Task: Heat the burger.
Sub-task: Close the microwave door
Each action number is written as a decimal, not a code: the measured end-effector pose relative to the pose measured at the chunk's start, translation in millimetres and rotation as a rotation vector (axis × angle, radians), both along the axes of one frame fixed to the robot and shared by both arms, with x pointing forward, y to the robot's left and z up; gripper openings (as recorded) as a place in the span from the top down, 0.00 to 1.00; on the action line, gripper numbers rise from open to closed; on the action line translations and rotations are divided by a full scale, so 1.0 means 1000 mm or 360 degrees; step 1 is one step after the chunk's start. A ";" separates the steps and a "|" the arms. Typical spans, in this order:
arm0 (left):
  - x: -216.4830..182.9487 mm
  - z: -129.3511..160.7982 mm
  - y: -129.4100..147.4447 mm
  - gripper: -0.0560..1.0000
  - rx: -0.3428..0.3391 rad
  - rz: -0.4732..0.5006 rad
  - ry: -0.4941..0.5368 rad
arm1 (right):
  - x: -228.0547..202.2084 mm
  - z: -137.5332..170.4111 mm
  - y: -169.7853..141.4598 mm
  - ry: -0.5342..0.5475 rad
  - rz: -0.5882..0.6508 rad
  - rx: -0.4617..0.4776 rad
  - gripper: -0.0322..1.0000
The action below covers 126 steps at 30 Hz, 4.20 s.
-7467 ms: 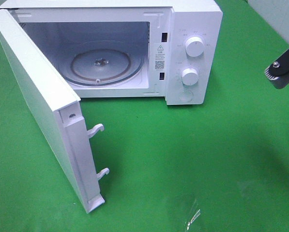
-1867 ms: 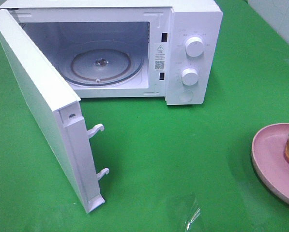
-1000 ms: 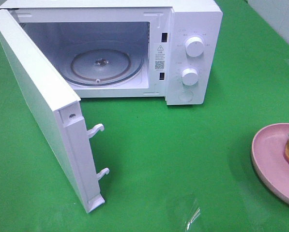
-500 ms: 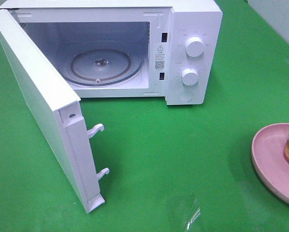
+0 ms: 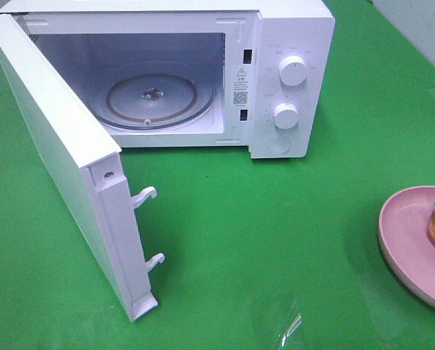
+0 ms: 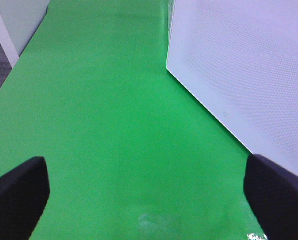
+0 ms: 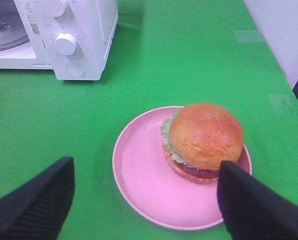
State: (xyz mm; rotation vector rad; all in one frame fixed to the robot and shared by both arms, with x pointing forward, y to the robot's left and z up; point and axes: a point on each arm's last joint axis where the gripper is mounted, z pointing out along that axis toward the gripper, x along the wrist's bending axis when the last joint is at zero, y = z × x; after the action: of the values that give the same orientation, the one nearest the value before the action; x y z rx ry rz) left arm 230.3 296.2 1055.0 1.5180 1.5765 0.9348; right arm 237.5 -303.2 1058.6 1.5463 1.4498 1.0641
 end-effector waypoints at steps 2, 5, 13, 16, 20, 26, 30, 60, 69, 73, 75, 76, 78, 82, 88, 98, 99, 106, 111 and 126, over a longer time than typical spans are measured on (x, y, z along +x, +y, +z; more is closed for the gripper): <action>0.000 0.000 0.000 0.02 0.0000 0.0000 0.0000 | 0.000 0.000 0.000 0.0000 0.0000 0.0000 0.24; 0.000 0.000 0.000 0.02 0.0000 0.0000 0.0000 | 0.000 0.000 0.000 0.0000 0.0000 0.0000 0.24; 0.000 0.000 0.000 0.02 0.0000 0.0000 0.0000 | 0.000 0.000 0.000 0.0000 0.0000 0.0000 0.24; 0.000 0.000 0.000 0.02 0.0000 0.0000 0.0000 | 0.000 0.000 0.000 0.0000 0.0000 0.0000 0.24; 0.000 0.000 0.000 0.02 0.0000 0.0000 0.0000 | 0.000 0.000 0.000 0.0000 0.0000 0.0000 0.24; 0.000 0.001 0.000 0.02 0.0001 0.0000 -0.0014 | 0.000 0.000 0.000 0.0000 0.0000 0.0000 0.24; 0.000 0.011 0.000 0.03 0.0005 0.0004 -0.0122 | 0.000 0.000 0.000 0.0000 0.0000 0.0000 0.24; 0.149 -0.011 0.015 0.95 0.0007 0.0102 -0.0453 | 0.000 0.000 0.000 0.0000 0.0000 0.0000 0.24; 0.185 -0.039 0.017 0.95 -0.0048 0.0113 -0.0511 | 0.000 0.000 0.000 0.0000 0.0001 0.0001 0.24; 0.200 -0.048 0.011 0.95 -0.0069 -0.0012 -0.0553 | 0.000 0.000 0.000 0.0000 0.0001 0.0001 0.24; 0.205 -0.051 0.005 0.95 -0.0091 -0.0129 -0.0582 | 0.000 0.000 0.000 0.0000 0.0001 0.0001 0.24; 0.211 -0.057 -0.002 0.95 -0.0104 -0.0259 -0.0583 | 0.000 0.000 0.000 0.0000 0.0001 0.0001 0.24; 0.215 -0.063 -0.005 0.95 -0.0123 -0.0316 -0.0558 | 0.000 0.000 0.000 0.0000 0.0001 0.0001 0.24; 0.219 -0.072 -0.007 0.95 -0.0143 -0.0353 -0.0496 | 0.000 0.000 0.000 0.0000 0.0001 0.0001 0.24; 0.232 -0.083 -0.009 0.95 -0.0201 -0.0380 -0.0466 | 0.000 0.000 0.000 0.0000 0.0001 0.0001 0.24; 0.240 -0.104 -0.040 0.95 -0.0210 -0.0530 -0.0388 | 0.000 0.000 0.000 -0.0001 0.0001 0.0001 0.24; 0.241 -0.105 -0.042 0.95 -0.0215 -0.0508 -0.0382 | 0.000 0.000 0.000 -0.0001 0.0001 0.0001 0.24; 0.251 -0.111 -0.063 0.95 -0.0212 -0.0562 -0.0354 | 0.000 0.000 0.000 -0.0001 0.0002 0.0003 0.24; 0.269 -0.109 -0.085 0.95 -0.0243 -0.0618 -0.0383 | 0.000 0.000 0.000 -0.0001 0.0002 0.0003 0.24; 0.300 -0.106 -0.150 0.95 -0.0216 -0.0746 -0.0389 | 0.000 0.000 0.000 -0.0001 0.0002 0.0003 0.24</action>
State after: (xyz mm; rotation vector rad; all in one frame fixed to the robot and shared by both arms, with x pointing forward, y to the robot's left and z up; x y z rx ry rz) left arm 530.0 146.6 948.6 1.5193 1.0259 0.6971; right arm 237.5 -303.0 1058.7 1.5462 1.4497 1.0668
